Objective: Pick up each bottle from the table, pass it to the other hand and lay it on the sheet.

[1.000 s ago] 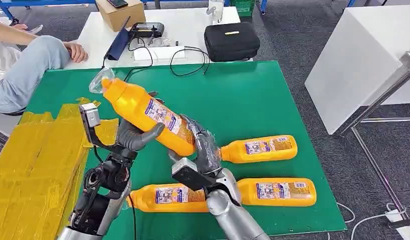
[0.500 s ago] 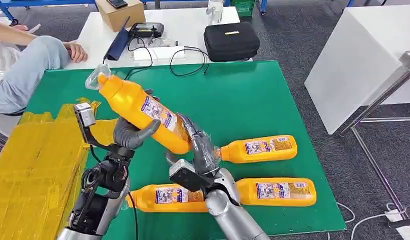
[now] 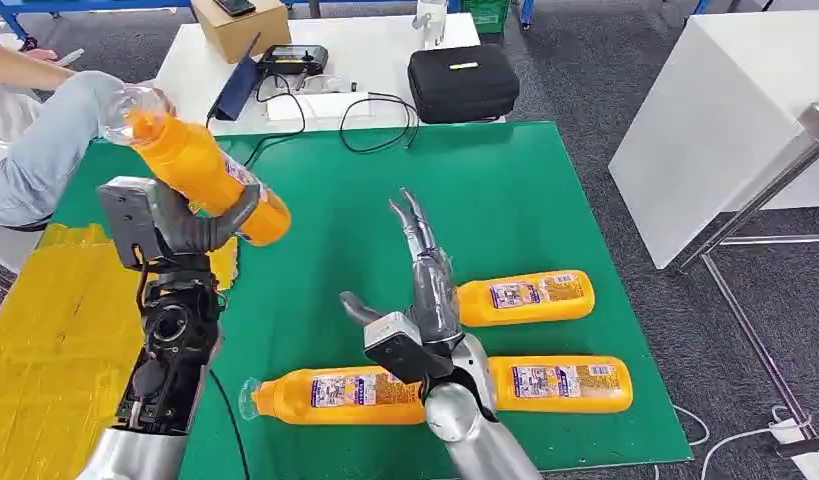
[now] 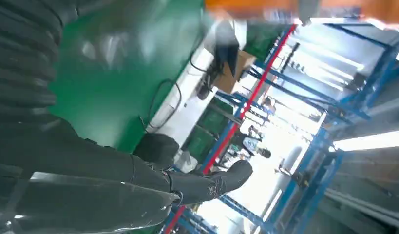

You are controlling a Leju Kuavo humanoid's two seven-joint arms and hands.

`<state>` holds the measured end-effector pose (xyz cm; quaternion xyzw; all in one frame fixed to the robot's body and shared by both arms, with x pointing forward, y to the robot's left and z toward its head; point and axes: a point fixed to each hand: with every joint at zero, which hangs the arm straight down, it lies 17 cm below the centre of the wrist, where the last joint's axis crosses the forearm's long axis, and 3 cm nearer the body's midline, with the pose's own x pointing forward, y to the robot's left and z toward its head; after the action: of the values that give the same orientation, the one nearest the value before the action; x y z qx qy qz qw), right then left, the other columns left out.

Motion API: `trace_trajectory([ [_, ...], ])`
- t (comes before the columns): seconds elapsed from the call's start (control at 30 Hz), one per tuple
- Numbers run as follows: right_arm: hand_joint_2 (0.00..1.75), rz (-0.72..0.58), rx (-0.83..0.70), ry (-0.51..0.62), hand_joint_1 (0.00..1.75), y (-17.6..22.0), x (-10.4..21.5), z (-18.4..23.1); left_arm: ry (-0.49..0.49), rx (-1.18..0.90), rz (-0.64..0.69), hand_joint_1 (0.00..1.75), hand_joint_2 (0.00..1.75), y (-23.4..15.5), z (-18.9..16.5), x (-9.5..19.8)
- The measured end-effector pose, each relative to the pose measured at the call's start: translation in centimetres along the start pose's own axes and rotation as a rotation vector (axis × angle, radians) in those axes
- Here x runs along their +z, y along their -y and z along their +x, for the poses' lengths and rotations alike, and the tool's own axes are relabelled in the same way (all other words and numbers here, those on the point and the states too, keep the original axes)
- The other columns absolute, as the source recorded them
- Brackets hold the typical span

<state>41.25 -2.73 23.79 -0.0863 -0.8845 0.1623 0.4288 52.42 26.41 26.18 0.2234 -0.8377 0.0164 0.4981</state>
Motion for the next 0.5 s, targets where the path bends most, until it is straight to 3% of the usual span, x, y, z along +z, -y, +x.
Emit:
trace_trajectory([
  [0.13,1.75,-0.033,-0.013,0.040,0.00,2.0,-0.5,1.6,0.148,-0.489,-0.019,1.75,1.75,-0.6,0.7,-2.4],
  [0.27,1.75,-0.049,-0.020,0.079,0.00,3.2,-0.8,2.8,0.218,-0.866,-0.029,1.75,1.75,-1.6,-0.9,-4.3],
  [0.33,1.75,-0.064,-0.027,0.096,0.00,3.9,-0.9,3.3,0.228,-1.036,-0.091,1.75,1.75,-1.9,-3.4,-4.8],
  [0.5,1.75,-0.077,-0.026,0.116,0.00,4.8,-0.8,3.7,0.175,-1.170,-0.175,1.75,1.75,-3.4,-8.1,-4.6],
])
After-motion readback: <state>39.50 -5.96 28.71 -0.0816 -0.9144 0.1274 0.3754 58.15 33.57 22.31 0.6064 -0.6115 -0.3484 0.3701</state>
